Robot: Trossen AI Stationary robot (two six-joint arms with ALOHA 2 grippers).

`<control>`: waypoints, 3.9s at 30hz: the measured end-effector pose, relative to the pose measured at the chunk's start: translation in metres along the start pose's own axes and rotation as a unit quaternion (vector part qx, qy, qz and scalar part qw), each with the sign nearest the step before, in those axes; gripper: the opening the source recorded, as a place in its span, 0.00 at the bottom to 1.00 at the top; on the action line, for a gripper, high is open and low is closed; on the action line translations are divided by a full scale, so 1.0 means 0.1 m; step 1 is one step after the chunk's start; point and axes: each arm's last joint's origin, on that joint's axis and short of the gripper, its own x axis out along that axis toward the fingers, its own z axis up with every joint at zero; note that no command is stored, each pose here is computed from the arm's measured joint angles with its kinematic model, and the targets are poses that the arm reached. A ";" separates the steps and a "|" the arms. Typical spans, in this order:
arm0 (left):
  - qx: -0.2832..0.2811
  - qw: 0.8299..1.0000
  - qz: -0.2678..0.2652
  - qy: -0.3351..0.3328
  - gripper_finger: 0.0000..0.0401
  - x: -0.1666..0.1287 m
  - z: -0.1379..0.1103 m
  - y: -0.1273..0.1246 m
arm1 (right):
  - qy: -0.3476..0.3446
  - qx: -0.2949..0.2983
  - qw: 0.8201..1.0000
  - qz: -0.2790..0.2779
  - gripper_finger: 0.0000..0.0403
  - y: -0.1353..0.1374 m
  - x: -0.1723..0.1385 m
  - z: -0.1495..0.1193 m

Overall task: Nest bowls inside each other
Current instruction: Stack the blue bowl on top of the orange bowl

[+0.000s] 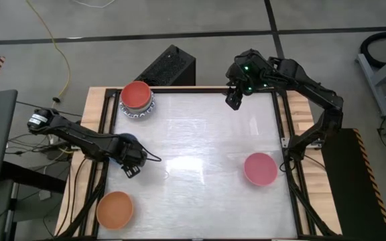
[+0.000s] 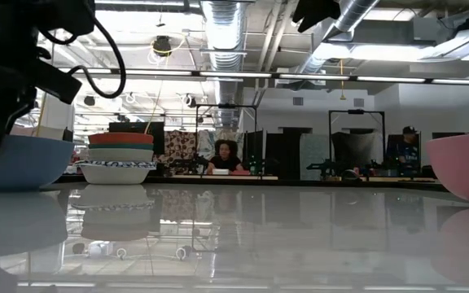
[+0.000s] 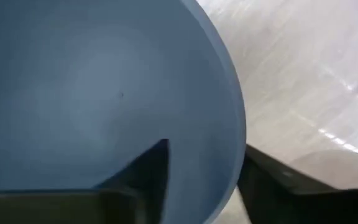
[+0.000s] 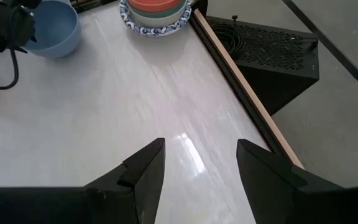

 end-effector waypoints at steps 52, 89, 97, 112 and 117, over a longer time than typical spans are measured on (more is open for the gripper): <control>0.418 0.685 0.580 -0.143 0.00 -0.54 1.67 0.04 | -0.285 0.017 0.956 -0.066 0.54 0.39 0.67 0.69; 0.467 0.656 0.541 -0.241 0.00 -0.53 1.93 -0.15 | -0.082 0.019 0.987 -0.133 0.04 0.24 1.52 0.39; 0.439 0.678 0.522 -0.275 0.00 -0.54 1.93 -0.16 | -0.078 0.021 0.989 -0.126 0.03 0.24 1.52 0.38; 0.389 0.728 0.488 -0.284 0.00 -0.45 1.88 -0.10 | -0.067 0.036 0.997 0.002 0.41 0.23 1.52 0.38; 0.383 0.746 0.459 -0.294 0.00 -0.43 1.85 -0.10 | -0.059 0.042 0.995 0.062 0.55 0.14 1.50 0.38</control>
